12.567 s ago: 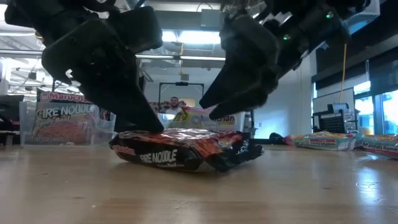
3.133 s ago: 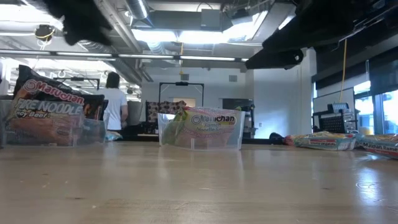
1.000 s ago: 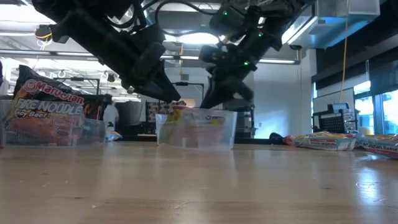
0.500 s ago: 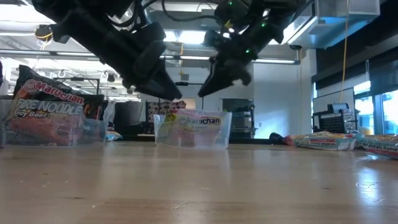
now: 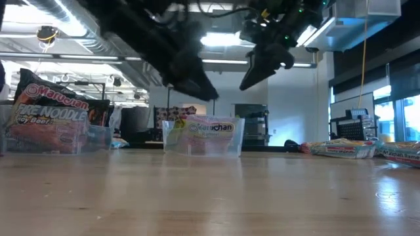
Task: Sort Maruchan noodles
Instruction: Adjust the green noodle packs in the bin
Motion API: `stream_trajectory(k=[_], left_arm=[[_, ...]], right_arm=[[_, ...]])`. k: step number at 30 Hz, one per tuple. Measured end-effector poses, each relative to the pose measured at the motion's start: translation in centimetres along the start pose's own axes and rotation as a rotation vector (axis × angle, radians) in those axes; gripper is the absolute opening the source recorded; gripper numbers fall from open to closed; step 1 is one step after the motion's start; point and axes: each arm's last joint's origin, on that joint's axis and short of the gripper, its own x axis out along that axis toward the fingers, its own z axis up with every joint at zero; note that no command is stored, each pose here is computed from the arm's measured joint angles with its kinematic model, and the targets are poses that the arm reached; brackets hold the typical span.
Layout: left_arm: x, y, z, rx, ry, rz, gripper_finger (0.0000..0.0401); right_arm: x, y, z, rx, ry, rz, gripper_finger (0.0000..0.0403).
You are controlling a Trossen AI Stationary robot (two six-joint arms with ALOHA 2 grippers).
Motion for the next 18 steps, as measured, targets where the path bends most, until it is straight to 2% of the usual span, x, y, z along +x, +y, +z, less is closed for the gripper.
stream_trajectory(k=[4, 9, 14, 18], left_arm=[[2.1, 0.1, 0.6, 0.012, 0.130, 0.022, 0.0190], [2.9, 0.4, 1.3, 0.053, 0.241, 0.099, 0.0190], [3.4, 0.8, 1.0, 0.031, 0.298, -0.002, 0.0190], [3.7, 1.0, 0.4, 0.061, 0.331, 0.041, 0.0182]], right_arm=[[-0.6, -1.2, -1.6, 0.046, -0.045, 0.015, 0.0002], [0.3, -1.5, -3.4, 0.084, -0.056, 0.063, 0.0002], [1.1, -0.7, -4.4, 0.080, -0.075, 0.092, 0.0002], [1.4, -0.6, -4.6, 0.083, -0.094, 0.106, 0.0002]])
